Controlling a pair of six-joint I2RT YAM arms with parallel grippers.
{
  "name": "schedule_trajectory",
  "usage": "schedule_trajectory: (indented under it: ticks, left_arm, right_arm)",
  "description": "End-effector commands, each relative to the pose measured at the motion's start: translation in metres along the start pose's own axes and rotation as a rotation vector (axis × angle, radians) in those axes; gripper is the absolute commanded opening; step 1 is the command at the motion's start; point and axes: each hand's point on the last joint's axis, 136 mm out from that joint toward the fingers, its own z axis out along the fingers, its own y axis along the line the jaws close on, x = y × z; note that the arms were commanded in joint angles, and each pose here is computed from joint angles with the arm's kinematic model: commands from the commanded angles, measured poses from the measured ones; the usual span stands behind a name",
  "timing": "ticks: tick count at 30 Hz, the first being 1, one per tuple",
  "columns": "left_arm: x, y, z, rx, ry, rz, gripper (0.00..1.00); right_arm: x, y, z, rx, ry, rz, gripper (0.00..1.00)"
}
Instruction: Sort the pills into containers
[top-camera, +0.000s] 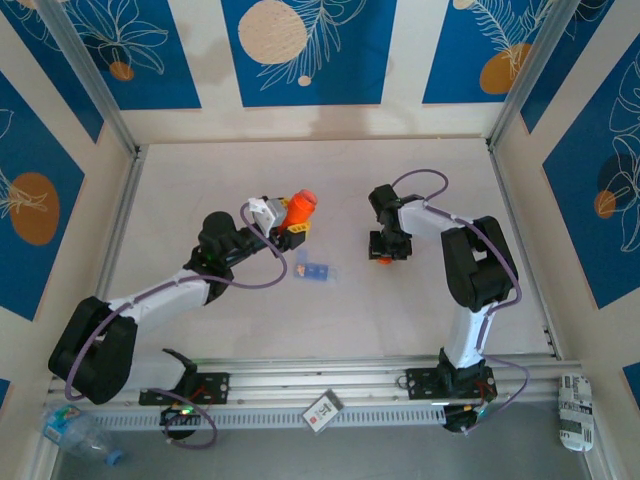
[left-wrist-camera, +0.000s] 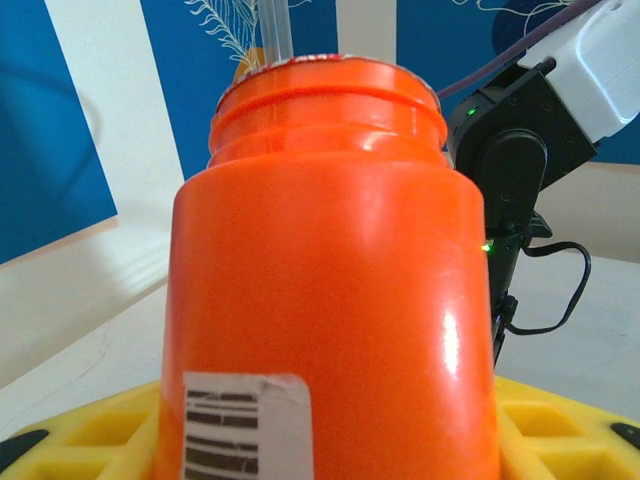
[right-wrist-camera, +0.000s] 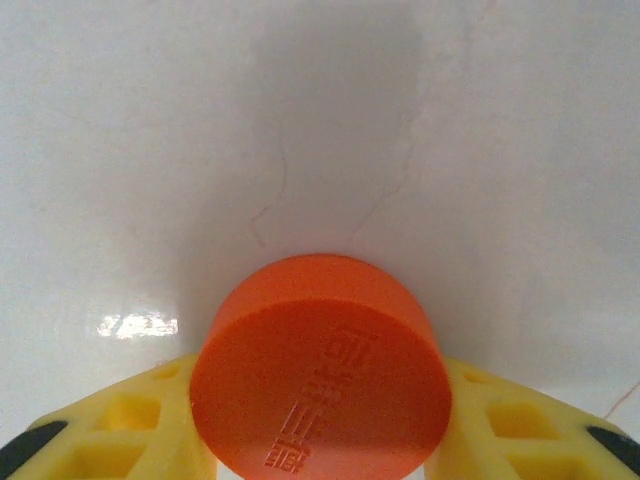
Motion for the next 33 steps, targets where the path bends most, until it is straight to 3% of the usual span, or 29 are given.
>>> schedule_trajectory:
  ticks: [1, 6, 19, 33]
  left_arm:
    - [-0.01, 0.001, -0.002, 0.007, -0.042, 0.016, 0.0]
    - [-0.006, 0.005, -0.002, -0.018, -0.034, 0.042, 0.0]
    - [0.022, 0.011, 0.018, 0.017, 0.048, 0.116, 0.0]
    - [0.038, 0.014, 0.03, 0.068, 0.101, 0.145, 0.0]
  right_arm:
    - [-0.003, 0.013, -0.016, -0.056, -0.014, -0.012, 0.4]
    - [-0.021, 0.034, -0.065, -0.159, -0.099, -0.022, 0.4]
    - [-0.049, 0.105, -0.228, -0.606, -0.287, -0.179, 0.4]
    - [-0.017, 0.128, -0.267, -0.936, -0.16, -0.361, 0.4]
